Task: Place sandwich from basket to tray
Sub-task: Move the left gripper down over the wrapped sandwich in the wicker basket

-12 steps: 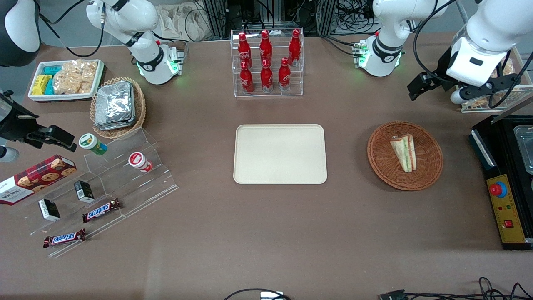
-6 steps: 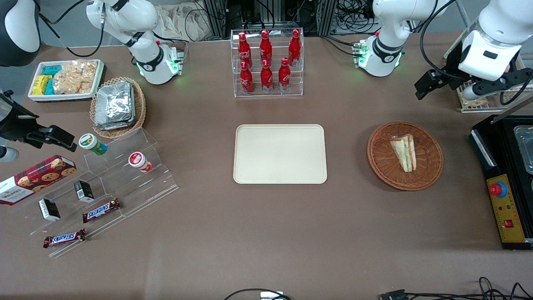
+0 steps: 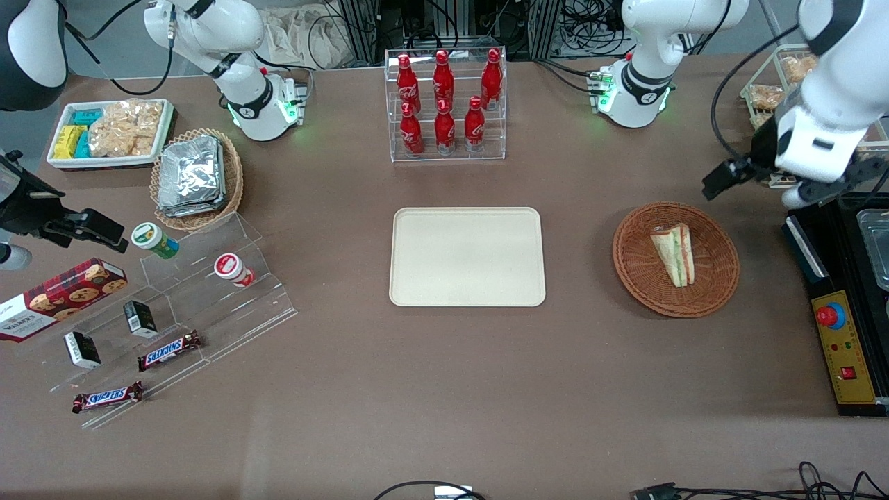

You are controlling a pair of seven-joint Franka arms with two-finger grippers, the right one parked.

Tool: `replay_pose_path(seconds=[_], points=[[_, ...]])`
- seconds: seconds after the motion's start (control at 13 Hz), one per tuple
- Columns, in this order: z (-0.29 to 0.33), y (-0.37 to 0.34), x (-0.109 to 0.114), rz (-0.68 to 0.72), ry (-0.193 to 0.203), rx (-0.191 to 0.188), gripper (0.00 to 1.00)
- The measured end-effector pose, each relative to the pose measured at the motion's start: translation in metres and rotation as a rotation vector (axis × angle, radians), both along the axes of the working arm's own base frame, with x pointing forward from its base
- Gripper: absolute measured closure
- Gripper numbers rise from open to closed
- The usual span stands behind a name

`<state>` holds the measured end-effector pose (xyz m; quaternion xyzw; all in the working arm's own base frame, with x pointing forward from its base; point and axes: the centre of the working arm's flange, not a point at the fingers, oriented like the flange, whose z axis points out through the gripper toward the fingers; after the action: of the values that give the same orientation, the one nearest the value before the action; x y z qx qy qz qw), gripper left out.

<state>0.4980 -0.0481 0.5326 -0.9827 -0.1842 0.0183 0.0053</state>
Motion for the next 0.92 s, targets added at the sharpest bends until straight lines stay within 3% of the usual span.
replay_pose_path(seconds=[0.15, 0.46, 0.54, 0.92], points=[[-0.064, 0.002, -0.001, -0.004, 0.028, 0.014, 0.00], [-0.161, 0.003, -0.010, -0.009, 0.141, 0.024, 0.00], [-0.175, 0.003, -0.011, -0.013, 0.152, 0.029, 0.00], [-0.237, 0.016, -0.020, -0.084, 0.114, 0.107, 0.00]])
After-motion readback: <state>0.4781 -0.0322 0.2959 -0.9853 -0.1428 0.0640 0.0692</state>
